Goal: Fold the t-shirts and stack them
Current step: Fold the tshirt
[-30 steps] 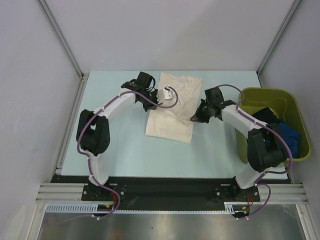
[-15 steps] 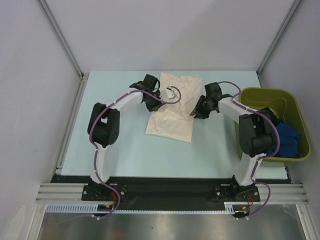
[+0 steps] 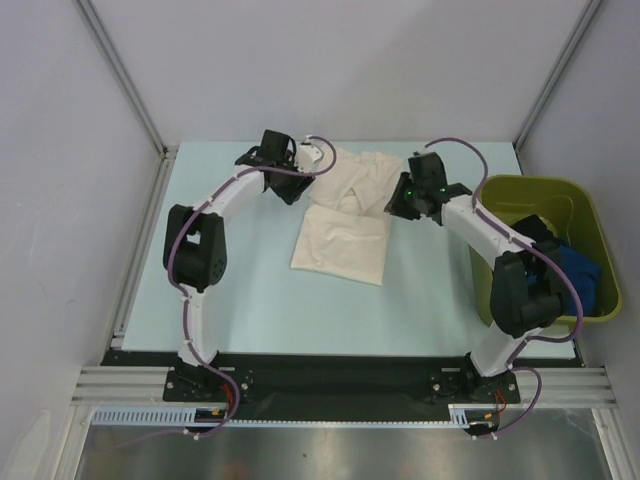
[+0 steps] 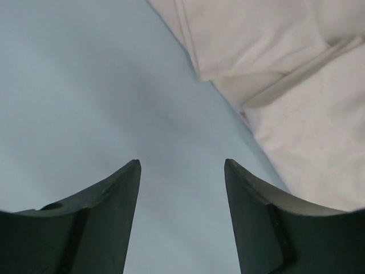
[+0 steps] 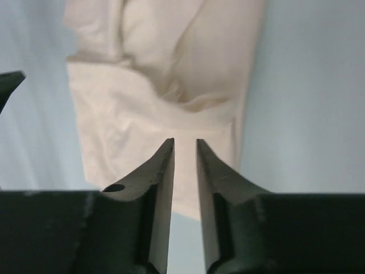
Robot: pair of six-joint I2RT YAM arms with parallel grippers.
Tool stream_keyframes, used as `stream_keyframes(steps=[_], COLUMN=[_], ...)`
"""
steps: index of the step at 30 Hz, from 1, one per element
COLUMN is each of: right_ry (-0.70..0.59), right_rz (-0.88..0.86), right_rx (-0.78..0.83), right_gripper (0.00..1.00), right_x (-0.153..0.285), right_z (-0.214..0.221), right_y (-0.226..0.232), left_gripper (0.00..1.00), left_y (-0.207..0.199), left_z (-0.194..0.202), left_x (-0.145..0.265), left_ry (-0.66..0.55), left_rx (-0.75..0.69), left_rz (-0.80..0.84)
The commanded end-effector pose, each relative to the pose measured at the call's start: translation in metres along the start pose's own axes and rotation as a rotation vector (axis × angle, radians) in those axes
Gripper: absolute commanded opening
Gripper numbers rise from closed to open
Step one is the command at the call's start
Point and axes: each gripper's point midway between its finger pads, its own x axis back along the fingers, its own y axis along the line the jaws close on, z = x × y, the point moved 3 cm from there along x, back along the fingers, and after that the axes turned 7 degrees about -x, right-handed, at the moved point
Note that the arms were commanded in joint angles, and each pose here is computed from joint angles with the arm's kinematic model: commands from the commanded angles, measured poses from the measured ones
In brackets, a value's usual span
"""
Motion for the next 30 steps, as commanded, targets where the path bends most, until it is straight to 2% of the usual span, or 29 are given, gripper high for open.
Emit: stream_keyframes(steps=[1,3,7,11,13,15,22,26,30], right_ry=[0.085,0.126,0.213,0.205,0.185,0.175,0.142,0.143,0.105], right_rz=[-0.081,-0.104,-0.073,-0.072,-0.078,-0.089,-0.034,0.044,0.05], right_rx=[0.085,0.082,0.068,0.02,-0.006,-0.059,-0.187,-0.174,-0.107], right_gripper=[0.25,0.14,0.09,0.09,0.09,0.09,0.1,0.1,0.15], right_x=[-0.003,-0.013,-0.047,-0.074,-0.084,-0.088,-0.091,-0.087,-0.06], right_z=[0.041,0.051,0.068,0.053,0.043,0.035,0.027,0.024,0.012], right_y=[0.018,0.024,0.019,0.012,0.012,0.011,-0.018,-0.036,-0.031], left_gripper=[0.63,0.59,0.56,0.56,0.57,0.58,0.58,0.58,0.64], left_y=[-0.047,-0.066,-0.068,-0.059,-0.051,-0.046,-0.026,-0.014,0.0], left_z=[-0.021,-0.018,-0.012,-0.012,-0.018,-0.022,-0.003,-0.003,-0.03], left_x=[0.041,0.042,0.021,-0.007,-0.017,-0.023,-0.05,-0.047,-0.015], left_ry=[-0.113,-0.123,-0.097,-0.052,-0.071,-0.076,0.031,0.047,-0.044], left_rx=[0.009,0.025,0.068,0.142,0.155,0.186,0.276,0.302,0.315], left_rz=[0.191,0.259,0.263,0.231,0.195,0.166,0.01,-0.058,-0.058])
